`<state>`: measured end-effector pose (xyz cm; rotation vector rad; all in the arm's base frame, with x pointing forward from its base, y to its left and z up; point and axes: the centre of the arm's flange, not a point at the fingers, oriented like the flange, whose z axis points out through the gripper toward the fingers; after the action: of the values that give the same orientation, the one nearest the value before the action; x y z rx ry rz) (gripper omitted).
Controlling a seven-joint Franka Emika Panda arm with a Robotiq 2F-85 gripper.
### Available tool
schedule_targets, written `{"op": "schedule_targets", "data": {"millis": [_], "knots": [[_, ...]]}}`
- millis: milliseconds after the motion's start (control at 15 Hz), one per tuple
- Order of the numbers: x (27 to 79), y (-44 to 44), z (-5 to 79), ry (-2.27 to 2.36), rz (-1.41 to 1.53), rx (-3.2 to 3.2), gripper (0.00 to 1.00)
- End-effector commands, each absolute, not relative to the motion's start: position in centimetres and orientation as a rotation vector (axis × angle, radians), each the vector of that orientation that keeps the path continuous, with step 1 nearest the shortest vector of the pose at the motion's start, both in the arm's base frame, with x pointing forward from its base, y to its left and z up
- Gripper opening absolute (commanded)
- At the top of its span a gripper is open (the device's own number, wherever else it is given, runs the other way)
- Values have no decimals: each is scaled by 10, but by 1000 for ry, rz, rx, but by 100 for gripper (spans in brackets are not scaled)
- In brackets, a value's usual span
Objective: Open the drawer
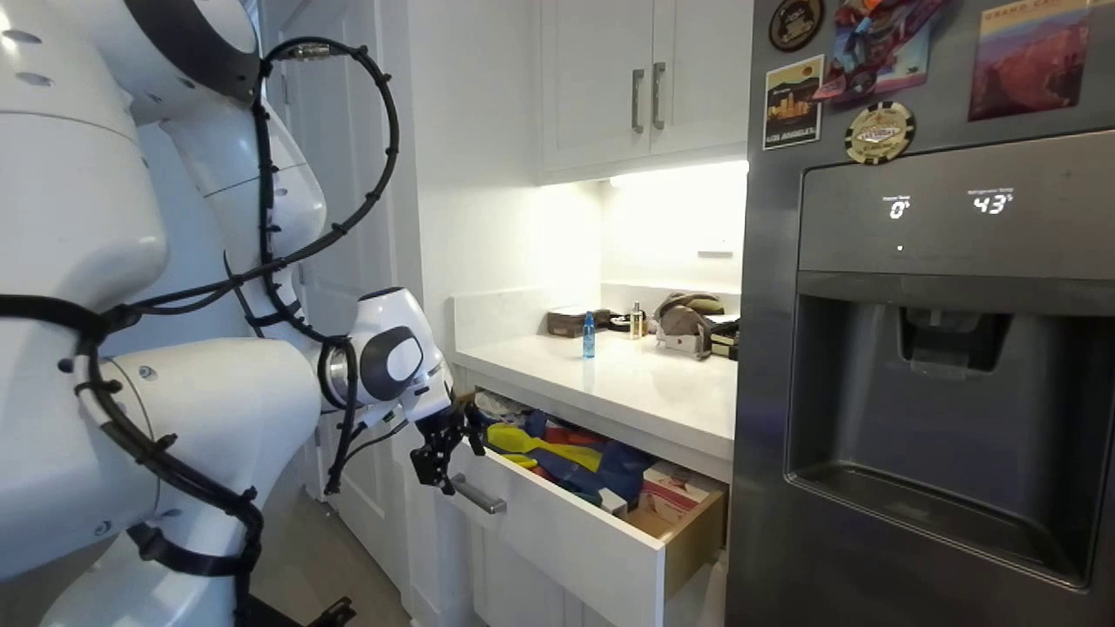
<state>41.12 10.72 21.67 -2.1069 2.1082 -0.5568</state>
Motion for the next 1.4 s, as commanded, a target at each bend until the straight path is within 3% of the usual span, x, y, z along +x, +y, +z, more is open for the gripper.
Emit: {"op": "schedule_targets", "data": {"millis": [0,1067,1133,1333], "knots": [[392,107,287,2055,-503,-2182,100],[381,78,404,1746,-1063,-1992,100],[404,89,392,1781,-980,-2015,100],[395,85,399,1763,-1045,-2005,100]]}}
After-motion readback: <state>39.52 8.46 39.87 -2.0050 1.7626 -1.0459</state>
